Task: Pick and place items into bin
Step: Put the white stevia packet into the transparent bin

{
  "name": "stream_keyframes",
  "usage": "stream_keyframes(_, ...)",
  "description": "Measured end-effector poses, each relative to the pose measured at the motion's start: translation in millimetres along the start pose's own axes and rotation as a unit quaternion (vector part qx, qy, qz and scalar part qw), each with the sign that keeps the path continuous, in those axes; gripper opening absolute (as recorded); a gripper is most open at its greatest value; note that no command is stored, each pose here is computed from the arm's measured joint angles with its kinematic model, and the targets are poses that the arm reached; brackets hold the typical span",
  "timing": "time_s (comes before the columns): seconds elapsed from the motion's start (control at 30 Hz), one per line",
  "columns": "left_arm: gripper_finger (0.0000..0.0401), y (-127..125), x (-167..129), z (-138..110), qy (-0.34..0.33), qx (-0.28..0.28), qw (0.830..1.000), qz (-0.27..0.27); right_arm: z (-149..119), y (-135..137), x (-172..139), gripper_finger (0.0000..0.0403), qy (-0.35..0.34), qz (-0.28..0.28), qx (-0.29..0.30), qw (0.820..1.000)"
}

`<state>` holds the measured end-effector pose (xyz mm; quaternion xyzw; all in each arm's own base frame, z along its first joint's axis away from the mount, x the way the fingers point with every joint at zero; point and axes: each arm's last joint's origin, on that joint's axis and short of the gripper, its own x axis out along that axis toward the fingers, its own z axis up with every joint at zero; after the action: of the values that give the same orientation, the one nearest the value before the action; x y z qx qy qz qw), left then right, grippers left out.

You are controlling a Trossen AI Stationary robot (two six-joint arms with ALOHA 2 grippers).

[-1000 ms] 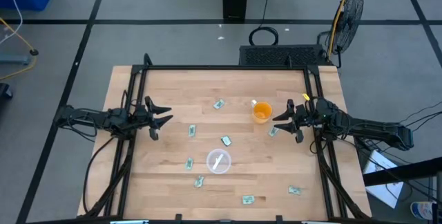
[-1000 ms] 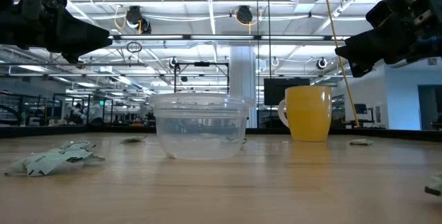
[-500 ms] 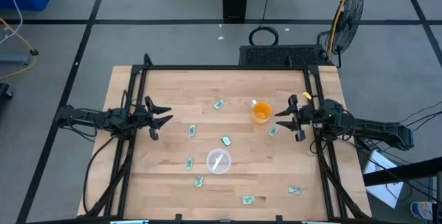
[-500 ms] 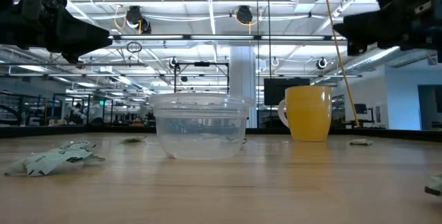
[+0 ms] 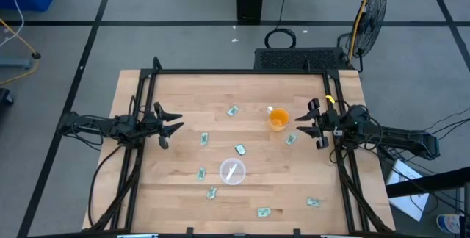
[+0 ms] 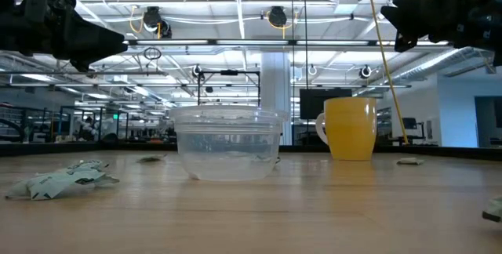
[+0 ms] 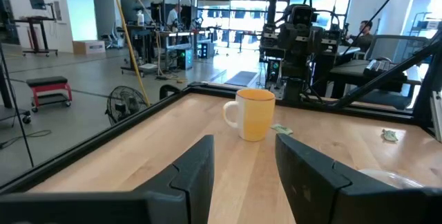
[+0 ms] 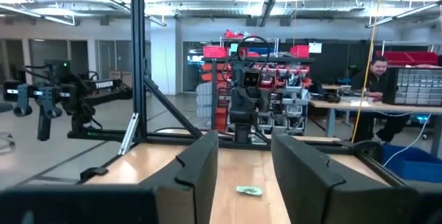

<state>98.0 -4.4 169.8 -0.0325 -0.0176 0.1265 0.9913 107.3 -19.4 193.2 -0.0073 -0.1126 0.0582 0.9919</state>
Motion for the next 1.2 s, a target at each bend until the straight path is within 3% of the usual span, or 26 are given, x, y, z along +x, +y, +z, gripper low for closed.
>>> stream_keyframes(0.3, 0.0159, 0.0, 0.0, 0.0, 0.0, 0.0, 1.0, 0.0, 0.5, 0.1, 0.0, 0.013, -0.002, 0.001, -0.066, 0.998)
stream_keyframes(1.2, 0.0159, 0.0, 0.0, 0.0, 0.0, 0.0, 1.0, 0.0, -1.1, 0.0, 0.0, 0.013, 0.005, 0.001, -0.05, 0.999)
